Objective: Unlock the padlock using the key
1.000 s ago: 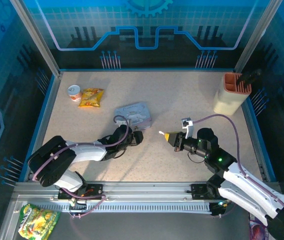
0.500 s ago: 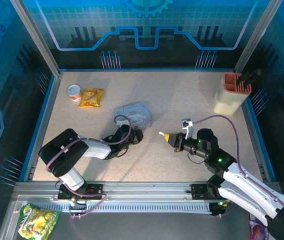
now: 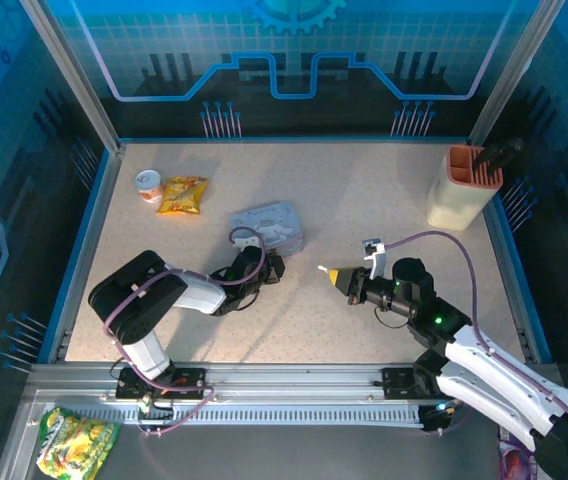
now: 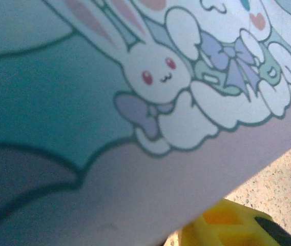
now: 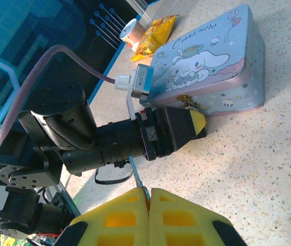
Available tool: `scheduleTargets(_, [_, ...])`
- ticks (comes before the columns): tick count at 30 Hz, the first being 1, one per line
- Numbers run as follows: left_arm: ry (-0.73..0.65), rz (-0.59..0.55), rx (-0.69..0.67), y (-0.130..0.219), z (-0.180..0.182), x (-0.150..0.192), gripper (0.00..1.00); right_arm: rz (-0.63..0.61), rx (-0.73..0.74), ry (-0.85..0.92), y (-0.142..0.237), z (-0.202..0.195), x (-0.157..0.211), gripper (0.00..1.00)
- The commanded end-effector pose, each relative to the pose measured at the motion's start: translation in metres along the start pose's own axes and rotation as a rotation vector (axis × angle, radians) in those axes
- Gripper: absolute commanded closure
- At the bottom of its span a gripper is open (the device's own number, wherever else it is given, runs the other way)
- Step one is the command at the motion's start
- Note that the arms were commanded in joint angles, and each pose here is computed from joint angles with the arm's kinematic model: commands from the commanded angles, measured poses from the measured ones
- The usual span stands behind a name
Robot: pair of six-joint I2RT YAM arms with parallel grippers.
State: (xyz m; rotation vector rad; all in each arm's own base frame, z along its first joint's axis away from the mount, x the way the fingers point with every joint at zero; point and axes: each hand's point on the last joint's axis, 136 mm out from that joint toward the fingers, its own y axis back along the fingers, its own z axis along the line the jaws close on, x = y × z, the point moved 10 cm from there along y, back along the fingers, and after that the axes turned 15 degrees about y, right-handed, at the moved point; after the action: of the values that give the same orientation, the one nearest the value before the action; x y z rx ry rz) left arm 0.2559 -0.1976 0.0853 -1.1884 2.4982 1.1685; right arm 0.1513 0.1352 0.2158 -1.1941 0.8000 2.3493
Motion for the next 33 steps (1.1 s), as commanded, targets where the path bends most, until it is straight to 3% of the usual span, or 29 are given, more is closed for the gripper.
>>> scheduleTargets(1, [0.001,0.054,0.015,-0.005,-0.001,0.004,0.72,-0.010,-0.018,-0.021,-0.003,0.001,0.003,1.00])
scheduleTargets(14, [0.071,0.070,0.084,0.011,-0.017,-0.002,0.83,-0.020,0.011,-0.243,-0.015,-0.016,0.022,1.00])
scheduleTargets(33, [0.510,0.173,0.286,0.022,-0.029,-0.010,0.89,-0.079,0.094,-0.574,-0.023,-0.032,0.046,1.00])
